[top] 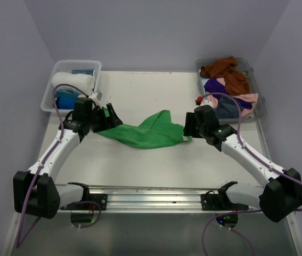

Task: Roll the towels
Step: Flatten the towel

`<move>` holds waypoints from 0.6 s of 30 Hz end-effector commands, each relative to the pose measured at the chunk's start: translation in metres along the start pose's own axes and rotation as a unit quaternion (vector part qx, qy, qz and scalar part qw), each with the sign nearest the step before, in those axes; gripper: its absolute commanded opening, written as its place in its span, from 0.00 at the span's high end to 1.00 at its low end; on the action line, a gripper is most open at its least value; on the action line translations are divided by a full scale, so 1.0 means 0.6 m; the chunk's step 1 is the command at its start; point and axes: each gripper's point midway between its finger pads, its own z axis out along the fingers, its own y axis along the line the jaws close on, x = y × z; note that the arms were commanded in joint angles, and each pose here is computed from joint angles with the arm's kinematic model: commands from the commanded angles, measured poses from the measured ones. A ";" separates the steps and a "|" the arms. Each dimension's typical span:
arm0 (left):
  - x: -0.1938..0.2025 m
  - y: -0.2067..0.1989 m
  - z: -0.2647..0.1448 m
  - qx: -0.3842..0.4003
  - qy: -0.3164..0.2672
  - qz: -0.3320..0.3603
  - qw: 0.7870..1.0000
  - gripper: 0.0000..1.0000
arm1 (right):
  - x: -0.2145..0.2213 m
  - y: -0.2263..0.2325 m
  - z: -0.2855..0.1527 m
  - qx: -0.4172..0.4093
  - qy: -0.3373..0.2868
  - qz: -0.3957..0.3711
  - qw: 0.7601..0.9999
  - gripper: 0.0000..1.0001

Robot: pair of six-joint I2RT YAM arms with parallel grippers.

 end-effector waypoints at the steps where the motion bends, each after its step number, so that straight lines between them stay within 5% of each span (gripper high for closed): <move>1: -0.033 0.017 0.020 -0.038 -0.010 -0.004 0.999 0.16 | -0.032 -0.001 -0.006 0.012 -0.034 0.013 0.999 0.39; 5: -0.039 0.075 0.033 -0.141 -0.001 -0.034 0.990 0.34 | -0.032 0.006 -0.003 0.006 -0.029 0.017 0.999 0.39; 10: -0.065 0.116 0.049 -0.200 -0.012 -0.055 0.978 0.25 | -0.003 0.014 0.019 -0.002 0.015 0.016 1.000 0.40; 18: -0.086 0.198 0.081 -0.329 -0.020 -0.075 0.941 0.33 | 0.015 0.046 0.075 -0.013 0.076 0.008 0.997 0.40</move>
